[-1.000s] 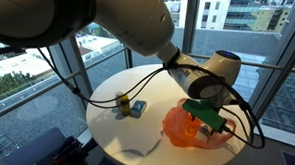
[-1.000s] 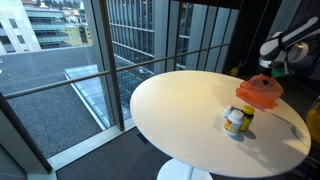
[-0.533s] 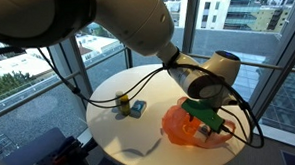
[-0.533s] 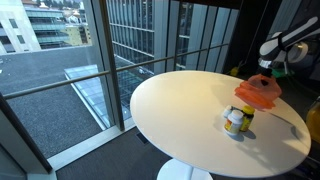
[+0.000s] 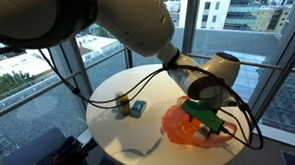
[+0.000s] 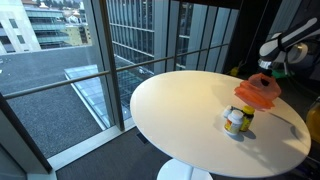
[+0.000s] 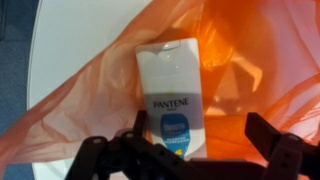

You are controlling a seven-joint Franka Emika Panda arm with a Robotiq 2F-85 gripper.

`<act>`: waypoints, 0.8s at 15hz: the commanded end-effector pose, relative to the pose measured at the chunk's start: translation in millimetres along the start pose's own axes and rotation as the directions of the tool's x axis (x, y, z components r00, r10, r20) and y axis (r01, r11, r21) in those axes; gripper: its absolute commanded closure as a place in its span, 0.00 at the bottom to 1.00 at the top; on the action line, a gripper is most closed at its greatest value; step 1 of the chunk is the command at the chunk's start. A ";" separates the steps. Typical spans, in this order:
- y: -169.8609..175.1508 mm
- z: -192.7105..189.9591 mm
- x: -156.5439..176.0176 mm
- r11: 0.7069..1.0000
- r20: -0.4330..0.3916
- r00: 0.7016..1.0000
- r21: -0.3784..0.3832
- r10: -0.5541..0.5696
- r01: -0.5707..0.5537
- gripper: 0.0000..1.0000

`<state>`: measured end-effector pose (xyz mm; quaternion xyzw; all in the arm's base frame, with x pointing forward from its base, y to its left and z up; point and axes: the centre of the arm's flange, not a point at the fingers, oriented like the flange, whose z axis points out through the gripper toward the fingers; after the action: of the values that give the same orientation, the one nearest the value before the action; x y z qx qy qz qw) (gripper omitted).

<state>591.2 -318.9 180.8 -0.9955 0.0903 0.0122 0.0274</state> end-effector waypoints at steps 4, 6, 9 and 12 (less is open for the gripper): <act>9.2 -4.4 7.5 1.000 -0.010 1.000 0.027 -0.005 0.006 0.31; 9.9 -7.8 7.5 1.000 -0.015 1.000 0.028 -0.005 0.005 0.42; 11.2 -14.6 7.2 1.000 -0.028 1.000 0.029 -0.005 0.005 0.66; 11.1 -19.7 6.6 1.000 -0.041 0.999 0.031 0.000 0.001 0.75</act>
<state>594.1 -325.6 186.5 -0.9952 0.0940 0.0028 0.0282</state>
